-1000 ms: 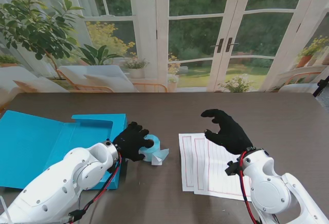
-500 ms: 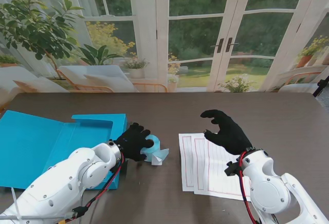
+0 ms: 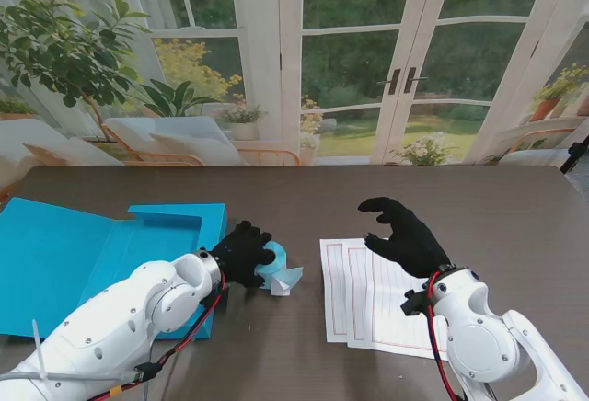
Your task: Peel a label from the label roll, stick it on the side of the file box and file the documents
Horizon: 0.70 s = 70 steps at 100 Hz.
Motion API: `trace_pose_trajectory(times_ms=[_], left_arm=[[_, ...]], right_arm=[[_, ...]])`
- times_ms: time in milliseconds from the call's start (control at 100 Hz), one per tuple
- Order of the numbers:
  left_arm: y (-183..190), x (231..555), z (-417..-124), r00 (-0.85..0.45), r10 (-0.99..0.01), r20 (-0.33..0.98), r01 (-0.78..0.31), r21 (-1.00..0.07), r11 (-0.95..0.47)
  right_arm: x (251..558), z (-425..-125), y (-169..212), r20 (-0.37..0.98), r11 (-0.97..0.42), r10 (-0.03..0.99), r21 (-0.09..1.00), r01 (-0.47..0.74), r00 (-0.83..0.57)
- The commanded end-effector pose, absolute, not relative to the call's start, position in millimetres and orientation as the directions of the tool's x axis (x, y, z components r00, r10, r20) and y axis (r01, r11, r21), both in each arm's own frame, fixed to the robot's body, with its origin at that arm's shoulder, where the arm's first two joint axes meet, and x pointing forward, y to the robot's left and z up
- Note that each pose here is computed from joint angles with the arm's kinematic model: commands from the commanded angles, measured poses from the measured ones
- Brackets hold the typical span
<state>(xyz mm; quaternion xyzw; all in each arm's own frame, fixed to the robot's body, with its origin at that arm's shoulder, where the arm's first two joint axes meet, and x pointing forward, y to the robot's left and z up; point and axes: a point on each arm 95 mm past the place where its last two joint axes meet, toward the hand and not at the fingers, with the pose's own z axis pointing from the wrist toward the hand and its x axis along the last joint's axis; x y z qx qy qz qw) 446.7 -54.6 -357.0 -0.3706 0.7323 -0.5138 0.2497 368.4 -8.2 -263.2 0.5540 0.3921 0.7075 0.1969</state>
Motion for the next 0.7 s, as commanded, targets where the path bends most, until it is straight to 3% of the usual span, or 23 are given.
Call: trace_pose_trajectory(times_ms=[0, 690], left_arm=[[-55.4, 444.0, -364.7, -0.598, -0.801, 0.024, -0.319, -0.924, 0.21], [-59.4, 441.4, -368.1, -0.608, -0.793, 0.047, -0.387, -0.889, 0.244]], right_arm=[[367.1, -266.4, -5.6, 0.635, -0.614, 0.709, 0.77, 0.176, -0.305], [366.2, -268.2, -4.0, 0.657, -0.631, 0.695, 0.752, 0.191, -0.292]])
